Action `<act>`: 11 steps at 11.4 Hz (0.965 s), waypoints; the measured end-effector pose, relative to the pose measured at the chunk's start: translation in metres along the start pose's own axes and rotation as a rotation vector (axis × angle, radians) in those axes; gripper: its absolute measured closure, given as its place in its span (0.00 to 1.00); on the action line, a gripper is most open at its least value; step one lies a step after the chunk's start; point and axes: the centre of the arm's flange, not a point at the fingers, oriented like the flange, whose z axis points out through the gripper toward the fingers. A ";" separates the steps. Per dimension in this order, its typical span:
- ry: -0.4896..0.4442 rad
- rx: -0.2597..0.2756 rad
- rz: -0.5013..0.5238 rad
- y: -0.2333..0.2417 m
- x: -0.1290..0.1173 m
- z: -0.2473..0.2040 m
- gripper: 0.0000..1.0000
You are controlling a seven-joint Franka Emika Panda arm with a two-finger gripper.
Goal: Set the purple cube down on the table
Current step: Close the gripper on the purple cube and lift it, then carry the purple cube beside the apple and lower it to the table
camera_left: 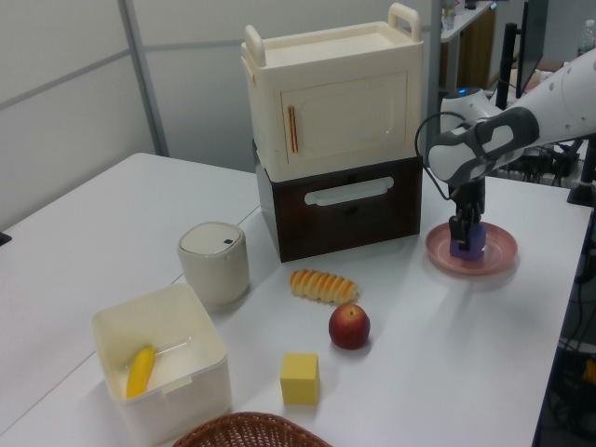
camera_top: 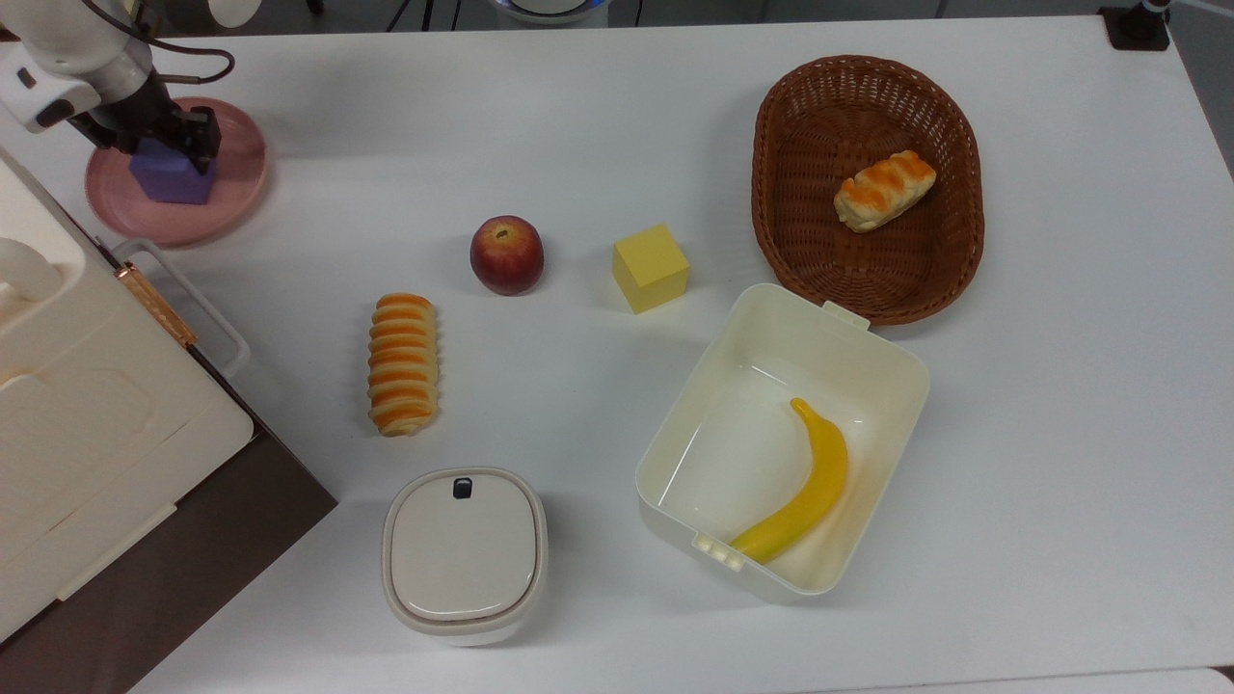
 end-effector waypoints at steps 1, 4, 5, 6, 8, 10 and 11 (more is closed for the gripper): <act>0.006 -0.005 0.002 0.002 0.001 -0.011 0.39; 0.031 -0.019 0.002 -0.020 0.018 -0.056 0.39; 0.047 -0.025 0.002 -0.048 0.034 -0.067 0.39; 0.059 -0.029 -0.004 -0.084 0.052 -0.075 0.39; 0.075 -0.033 -0.034 -0.160 0.081 -0.085 0.39; 0.067 -0.033 -0.089 -0.213 0.094 -0.087 0.39; 0.051 -0.031 -0.113 -0.237 0.097 -0.087 0.39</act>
